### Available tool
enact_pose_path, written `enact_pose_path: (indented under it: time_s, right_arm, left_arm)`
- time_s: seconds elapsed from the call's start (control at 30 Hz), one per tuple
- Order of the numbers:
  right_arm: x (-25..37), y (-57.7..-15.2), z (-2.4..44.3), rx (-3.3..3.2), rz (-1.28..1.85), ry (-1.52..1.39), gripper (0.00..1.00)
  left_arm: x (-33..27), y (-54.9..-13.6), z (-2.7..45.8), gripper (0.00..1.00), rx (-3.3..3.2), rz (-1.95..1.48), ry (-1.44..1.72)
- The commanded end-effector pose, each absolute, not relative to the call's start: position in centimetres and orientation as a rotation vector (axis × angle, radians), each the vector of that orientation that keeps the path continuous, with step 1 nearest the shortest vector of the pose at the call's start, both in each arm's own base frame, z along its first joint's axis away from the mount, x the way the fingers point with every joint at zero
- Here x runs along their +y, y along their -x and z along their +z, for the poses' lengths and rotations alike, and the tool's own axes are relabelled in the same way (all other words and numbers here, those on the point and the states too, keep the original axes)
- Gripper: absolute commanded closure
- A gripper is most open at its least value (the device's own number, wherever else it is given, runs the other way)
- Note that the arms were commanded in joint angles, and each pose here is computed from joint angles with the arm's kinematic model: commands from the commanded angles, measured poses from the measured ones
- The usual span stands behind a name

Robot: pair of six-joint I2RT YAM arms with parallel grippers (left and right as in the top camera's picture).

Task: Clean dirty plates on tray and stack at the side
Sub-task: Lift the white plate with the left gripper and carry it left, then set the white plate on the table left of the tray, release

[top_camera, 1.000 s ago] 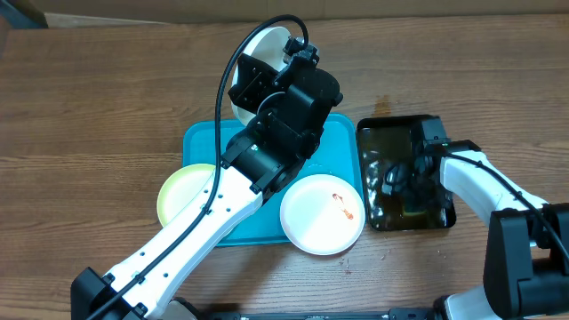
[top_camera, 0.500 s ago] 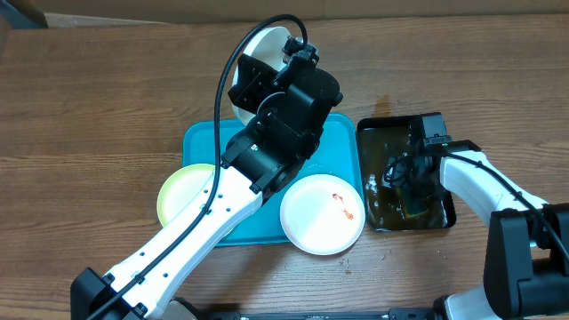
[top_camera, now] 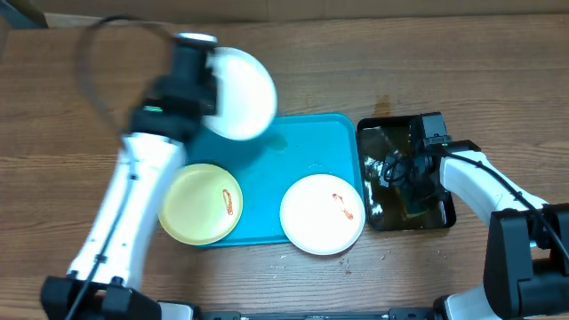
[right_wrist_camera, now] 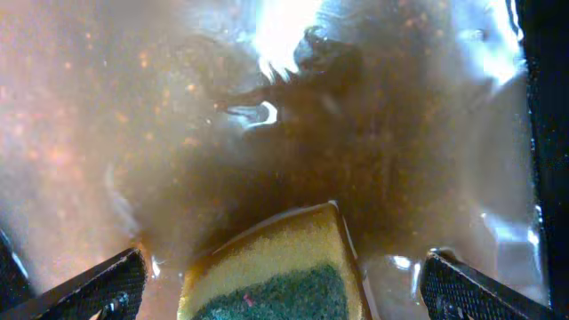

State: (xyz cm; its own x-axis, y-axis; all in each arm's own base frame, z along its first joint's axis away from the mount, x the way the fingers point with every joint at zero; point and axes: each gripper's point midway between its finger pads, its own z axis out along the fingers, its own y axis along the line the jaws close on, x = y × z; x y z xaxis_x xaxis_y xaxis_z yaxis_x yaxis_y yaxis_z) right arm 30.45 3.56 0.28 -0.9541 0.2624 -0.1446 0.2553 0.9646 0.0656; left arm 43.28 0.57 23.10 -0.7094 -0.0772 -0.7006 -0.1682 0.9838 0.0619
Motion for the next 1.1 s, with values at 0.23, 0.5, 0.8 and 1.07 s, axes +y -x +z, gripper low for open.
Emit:
enact_pose_path:
  time_s: [0.23,0.5,0.8,1.07]
  right_arm:
    - [3.6,-29.4,-0.9,3.003,0.074,-0.404,0.00]
    - [3.6,-29.4,-0.9,3.003,0.074,-0.404,0.00]
    - [3.6,-29.4,-0.9,3.003,0.074,-0.404,0.00]
    - [3.6,-29.4,-0.9,3.003,0.074,-0.404,0.00]
  left_arm:
    - [19.3,-39.7,17.5,0.96,2.340,-0.073,0.949]
    - [26.4,-36.9,9.0,0.96,2.401,-0.027,1.216]
    - [26.9,-39.0,5.8,0.96,2.475,0.038,1.047]
    - [25.9,-40.5,7.3,0.23,2.435,-0.073,0.991]
